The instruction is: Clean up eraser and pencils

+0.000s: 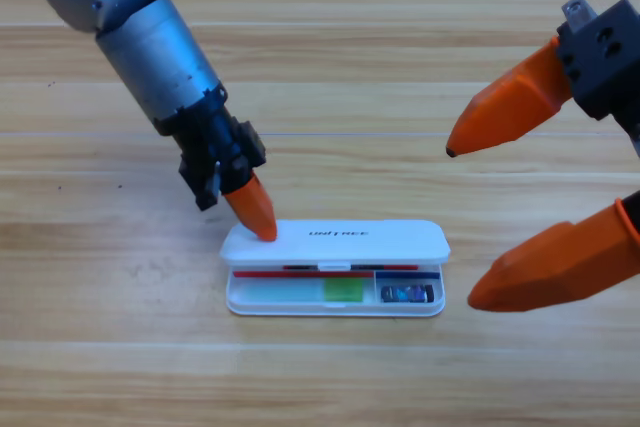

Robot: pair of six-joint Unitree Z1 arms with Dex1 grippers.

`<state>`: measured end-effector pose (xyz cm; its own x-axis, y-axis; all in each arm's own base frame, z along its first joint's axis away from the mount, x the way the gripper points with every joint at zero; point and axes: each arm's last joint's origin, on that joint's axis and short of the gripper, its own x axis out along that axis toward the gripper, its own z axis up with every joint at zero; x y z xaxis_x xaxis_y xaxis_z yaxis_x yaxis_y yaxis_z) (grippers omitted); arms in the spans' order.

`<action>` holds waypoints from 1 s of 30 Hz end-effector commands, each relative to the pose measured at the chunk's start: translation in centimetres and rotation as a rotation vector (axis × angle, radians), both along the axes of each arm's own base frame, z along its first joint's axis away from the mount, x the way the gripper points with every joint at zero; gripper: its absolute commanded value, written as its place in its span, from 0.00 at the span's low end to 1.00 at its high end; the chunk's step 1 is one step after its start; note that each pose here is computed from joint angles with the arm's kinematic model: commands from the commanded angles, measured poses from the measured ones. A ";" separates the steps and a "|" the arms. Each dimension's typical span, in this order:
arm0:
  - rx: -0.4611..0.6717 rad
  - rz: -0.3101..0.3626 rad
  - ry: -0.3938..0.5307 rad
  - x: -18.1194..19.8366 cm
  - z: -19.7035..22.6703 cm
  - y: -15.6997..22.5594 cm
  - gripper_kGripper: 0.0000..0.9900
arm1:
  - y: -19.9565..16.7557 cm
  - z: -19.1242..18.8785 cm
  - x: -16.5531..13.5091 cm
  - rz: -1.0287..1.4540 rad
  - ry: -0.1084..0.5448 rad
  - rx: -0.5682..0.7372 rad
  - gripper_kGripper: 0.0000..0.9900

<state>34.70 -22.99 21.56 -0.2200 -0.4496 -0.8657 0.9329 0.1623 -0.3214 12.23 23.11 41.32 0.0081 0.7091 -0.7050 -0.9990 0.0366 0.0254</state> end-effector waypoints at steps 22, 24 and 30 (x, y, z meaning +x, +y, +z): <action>0.135 -0.061 -0.163 -4.4 -2.4 -2.4 0.00 | 0.8 -1.2 -0.6 0.032 0.044 -0.021 1.00; 0.136 -0.063 -0.172 -4.6 -2.7 -2.4 0.00 | 0.8 -1.3 -0.6 0.032 0.045 -0.022 1.00; 0.146 -0.077 -0.196 -5.2 -3.4 -2.7 0.00 | 0.9 -1.3 -0.5 0.034 0.046 -0.024 1.00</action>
<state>30.41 -25.08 20.46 -0.0384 -0.3574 -0.9332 0.9864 0.1359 -0.0927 12.20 23.13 41.34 0.0013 0.7116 -0.7026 -0.9988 0.0355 0.0342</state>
